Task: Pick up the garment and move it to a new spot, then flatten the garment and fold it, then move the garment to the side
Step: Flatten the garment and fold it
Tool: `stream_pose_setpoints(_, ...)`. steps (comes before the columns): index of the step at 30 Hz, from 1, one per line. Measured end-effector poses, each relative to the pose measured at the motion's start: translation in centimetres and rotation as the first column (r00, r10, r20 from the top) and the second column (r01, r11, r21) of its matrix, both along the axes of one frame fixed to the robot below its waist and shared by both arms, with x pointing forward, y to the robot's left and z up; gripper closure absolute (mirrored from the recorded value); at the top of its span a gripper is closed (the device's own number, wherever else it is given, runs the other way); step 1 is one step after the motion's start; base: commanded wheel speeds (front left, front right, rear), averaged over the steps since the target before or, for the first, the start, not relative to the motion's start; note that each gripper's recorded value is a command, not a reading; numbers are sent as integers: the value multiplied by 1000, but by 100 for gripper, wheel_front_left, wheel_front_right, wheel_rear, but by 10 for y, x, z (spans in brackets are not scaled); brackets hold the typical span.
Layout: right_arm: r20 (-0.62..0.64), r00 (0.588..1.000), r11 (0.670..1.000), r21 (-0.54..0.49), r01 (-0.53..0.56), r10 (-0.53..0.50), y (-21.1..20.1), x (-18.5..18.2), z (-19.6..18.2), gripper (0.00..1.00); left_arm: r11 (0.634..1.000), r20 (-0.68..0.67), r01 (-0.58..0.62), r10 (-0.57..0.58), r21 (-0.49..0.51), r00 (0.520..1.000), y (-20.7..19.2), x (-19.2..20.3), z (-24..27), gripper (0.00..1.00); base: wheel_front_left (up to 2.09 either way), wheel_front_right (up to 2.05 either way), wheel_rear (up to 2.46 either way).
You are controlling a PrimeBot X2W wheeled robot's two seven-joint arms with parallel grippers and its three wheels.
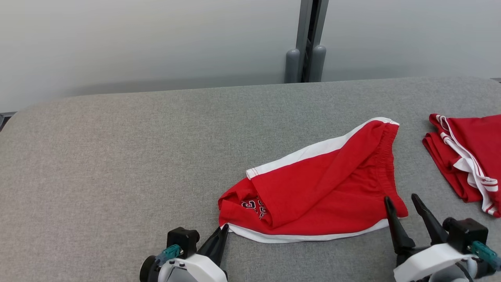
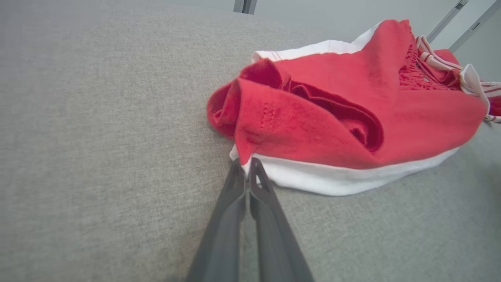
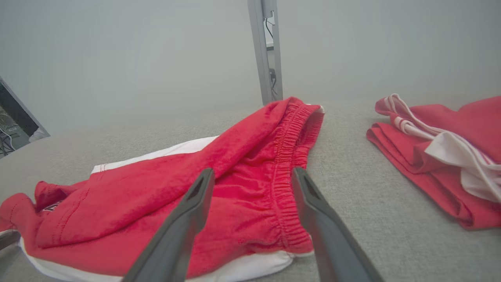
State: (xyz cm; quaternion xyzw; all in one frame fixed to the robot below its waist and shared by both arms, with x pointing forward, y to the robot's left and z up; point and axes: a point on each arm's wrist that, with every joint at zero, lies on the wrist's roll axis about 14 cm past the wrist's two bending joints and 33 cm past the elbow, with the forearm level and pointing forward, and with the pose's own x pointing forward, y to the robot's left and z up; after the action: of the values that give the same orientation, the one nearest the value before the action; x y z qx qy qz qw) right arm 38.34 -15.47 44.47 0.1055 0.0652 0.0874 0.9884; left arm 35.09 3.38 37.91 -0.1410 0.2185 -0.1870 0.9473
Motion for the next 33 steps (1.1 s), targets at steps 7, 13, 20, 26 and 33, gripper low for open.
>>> stream_pose_setpoints(7, -114, 991, 998, 2, 64, -63, -18, -19, -28, 0, 1000, 15, -5, 5, -12, 1000, -1, -6, 5, 100, 0, 0, 0)
stream_pose_setpoints(13, -175, 981, 994, 44, 97, -87, -17, -25, -42, 0, 1000, 38, -2, 3, -18, 999, -2, -9, 11, 100, 0, 0, 0)
stream_pose_setpoints(20, -236, 966, 984, 116, 132, -102, -15, -18, -53, 0, 1000, 48, -4, 5, -18, 999, 0, -14, 13, 100, 0, 0, 0)
stream_pose_setpoints(26, -255, 962, 982, 136, 133, -95, -13, -16, -59, 0, 1000, 55, -10, 11, -15, 998, 2, -14, 15, 100, 0, 0, 0)
stream_pose_setpoints(33, -244, 965, 973, 177, 146, -100, -12, -9, -56, 0, 1000, 52, -10, 11, -12, 999, 3, -17, 14, 100, 0, 0, 0)
